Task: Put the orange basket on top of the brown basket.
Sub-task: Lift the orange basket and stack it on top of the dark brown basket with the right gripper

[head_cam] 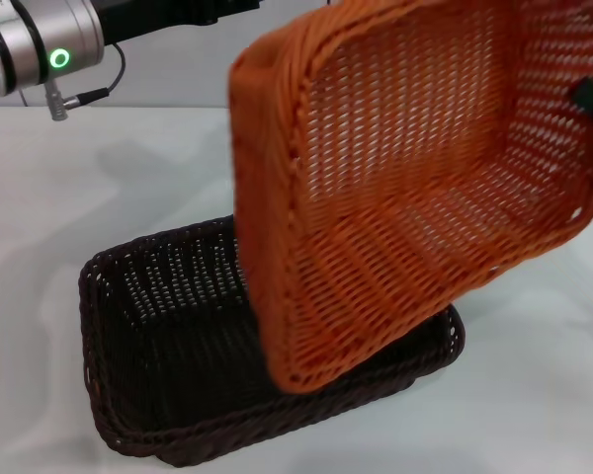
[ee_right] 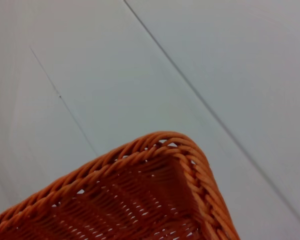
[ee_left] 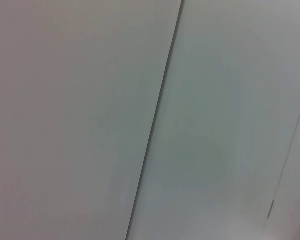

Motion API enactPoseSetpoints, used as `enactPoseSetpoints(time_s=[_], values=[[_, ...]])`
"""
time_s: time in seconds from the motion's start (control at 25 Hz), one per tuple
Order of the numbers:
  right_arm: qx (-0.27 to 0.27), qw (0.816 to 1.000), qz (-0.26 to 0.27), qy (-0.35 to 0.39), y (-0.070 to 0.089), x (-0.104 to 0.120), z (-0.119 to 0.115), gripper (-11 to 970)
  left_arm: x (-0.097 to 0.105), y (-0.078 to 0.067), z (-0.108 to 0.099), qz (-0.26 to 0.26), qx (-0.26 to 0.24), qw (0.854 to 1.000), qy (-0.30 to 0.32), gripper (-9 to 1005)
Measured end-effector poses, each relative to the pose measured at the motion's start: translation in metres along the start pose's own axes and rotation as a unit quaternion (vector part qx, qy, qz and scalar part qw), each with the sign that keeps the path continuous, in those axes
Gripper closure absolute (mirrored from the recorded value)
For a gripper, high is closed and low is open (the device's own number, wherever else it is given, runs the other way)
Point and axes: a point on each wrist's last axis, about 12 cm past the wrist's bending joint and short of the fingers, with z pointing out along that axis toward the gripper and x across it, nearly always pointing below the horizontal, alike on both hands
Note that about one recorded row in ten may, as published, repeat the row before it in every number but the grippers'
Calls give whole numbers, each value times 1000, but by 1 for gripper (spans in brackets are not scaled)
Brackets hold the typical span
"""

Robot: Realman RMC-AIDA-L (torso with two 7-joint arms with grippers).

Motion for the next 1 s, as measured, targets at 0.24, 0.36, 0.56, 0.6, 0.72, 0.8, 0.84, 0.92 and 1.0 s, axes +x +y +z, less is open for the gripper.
enactPoseSetpoints(time_s=[0.24, 0.36, 0.56, 0.6, 0.72, 0.8, 0.84, 0.92, 1.0], values=[[0, 999, 31, 30, 4, 35, 12, 804, -3, 0, 10, 0, -11, 1000, -2, 134], [3, 997, 43, 62, 6, 53, 21, 805, -3, 1, 11, -1, -15, 1000, -2, 134], [-2, 993, 60, 97, 8, 67, 32, 785, -2, 2, 11, -1, -17, 1000, -2, 135], [-2, 993, 60, 97, 8, 67, 32, 781, -2, 2, 11, -1, -17, 1000, -2, 135], [-7, 992, 71, 106, 10, 70, 35, 769, -1, 2, 11, -2, -18, 1000, -1, 135], [-9, 991, 76, 112, 10, 71, 35, 761, 1, 3, 11, -3, -19, 1000, 1, 135], [-10, 990, 77, 114, 10, 71, 35, 757, 2, 3, 11, -4, -19, 1000, 1, 135], [-11, 990, 80, 118, 10, 70, 35, 717, 3, 4, 11, -5, -19, 1000, 2, 135], [-12, 989, 81, 121, 10, 69, 35, 644, 4, 4, 10, -4, -20, 1000, 3, 135]])
